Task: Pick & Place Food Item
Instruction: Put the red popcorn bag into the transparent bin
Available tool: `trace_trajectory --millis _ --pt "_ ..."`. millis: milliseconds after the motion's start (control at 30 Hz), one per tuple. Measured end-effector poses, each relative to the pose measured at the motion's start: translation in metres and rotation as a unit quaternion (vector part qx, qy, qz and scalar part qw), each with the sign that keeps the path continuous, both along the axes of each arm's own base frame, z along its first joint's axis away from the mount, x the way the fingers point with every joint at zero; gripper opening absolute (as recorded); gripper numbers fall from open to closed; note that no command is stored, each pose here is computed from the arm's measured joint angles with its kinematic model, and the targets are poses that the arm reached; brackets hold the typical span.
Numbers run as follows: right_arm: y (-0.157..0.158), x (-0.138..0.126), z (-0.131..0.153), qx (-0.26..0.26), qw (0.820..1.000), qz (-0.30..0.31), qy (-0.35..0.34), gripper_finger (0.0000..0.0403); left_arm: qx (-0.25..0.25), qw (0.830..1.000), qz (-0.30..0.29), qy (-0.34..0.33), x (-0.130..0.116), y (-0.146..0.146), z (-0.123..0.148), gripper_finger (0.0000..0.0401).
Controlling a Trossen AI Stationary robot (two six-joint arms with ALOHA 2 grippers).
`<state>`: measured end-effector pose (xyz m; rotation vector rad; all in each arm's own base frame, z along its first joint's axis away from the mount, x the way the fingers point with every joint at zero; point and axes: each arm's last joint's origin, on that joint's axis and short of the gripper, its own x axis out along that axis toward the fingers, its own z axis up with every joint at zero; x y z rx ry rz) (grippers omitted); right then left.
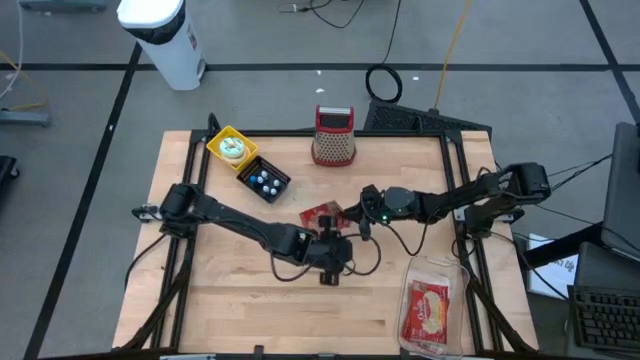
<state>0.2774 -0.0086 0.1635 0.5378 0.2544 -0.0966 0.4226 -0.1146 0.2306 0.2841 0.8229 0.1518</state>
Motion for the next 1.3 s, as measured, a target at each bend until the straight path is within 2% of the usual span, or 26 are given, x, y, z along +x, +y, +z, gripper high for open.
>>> trace_trajectory --millis 167,233,333,467,633,700,767,867,967,1100,1200,1300 --pt "-0.006 -0.010 0.018 -0.029 1.000 0.009 -0.005 0.0001 -0.077 0.995 -0.063 -0.013 -0.017 -0.011 0.049 0.0211" --pt "-0.005 -0.018 0.031 -0.050 0.998 0.028 -0.014 0.0001 -0.087 0.992 -0.088 -0.025 -0.028 -0.013 0.066 0.0229" --pt "0.000 -0.033 0.054 -0.056 0.994 0.083 -0.043 0.0001 -0.073 0.989 -0.122 -0.037 -0.048 -0.016 0.082 0.0248" --pt "0.011 -0.063 0.086 -0.010 0.984 0.156 -0.088 0.0001 -0.069 0.985 -0.144 -0.066 -0.069 -0.017 0.091 0.0263" --pt "0.030 -0.103 0.118 0.049 0.954 0.260 -0.145 0.0000 -0.080 0.977 -0.147 -0.135 -0.095 -0.008 0.092 0.0268" --pt "0.036 -0.116 0.130 0.065 0.946 0.284 -0.140 0.0000 -0.086 0.972 -0.144 -0.162 -0.105 0.000 0.088 0.0265" --pt "0.044 -0.127 0.143 0.064 0.953 0.277 -0.107 0.0000 -0.097 0.967 -0.135 -0.195 -0.115 0.008 0.085 0.0262" --pt "0.055 -0.139 0.159 0.034 0.971 0.237 0.000 0.0000 -0.114 0.960 -0.111 -0.232 -0.128 0.023 0.078 0.0258" --pt "0.069 -0.145 0.175 0.024 0.971 0.218 0.097 0.0000 -0.131 0.957 -0.086 -0.246 -0.137 0.035 0.066 0.0258" --pt "0.097 -0.147 0.187 0.051 0.947 0.259 0.182 0.0000 -0.146 0.957 -0.059 -0.243 -0.144 0.046 0.053 0.0258" --pt "0.122 -0.147 0.183 0.057 0.919 0.312 0.234 0.0000 -0.157 0.954 -0.049 -0.253 -0.145 0.048 0.049 0.0258" --pt "0.146 -0.146 0.178 0.074 0.896 0.358 0.252 0.0000 -0.163 0.949 -0.056 -0.263 -0.145 0.046 0.051 0.0258"
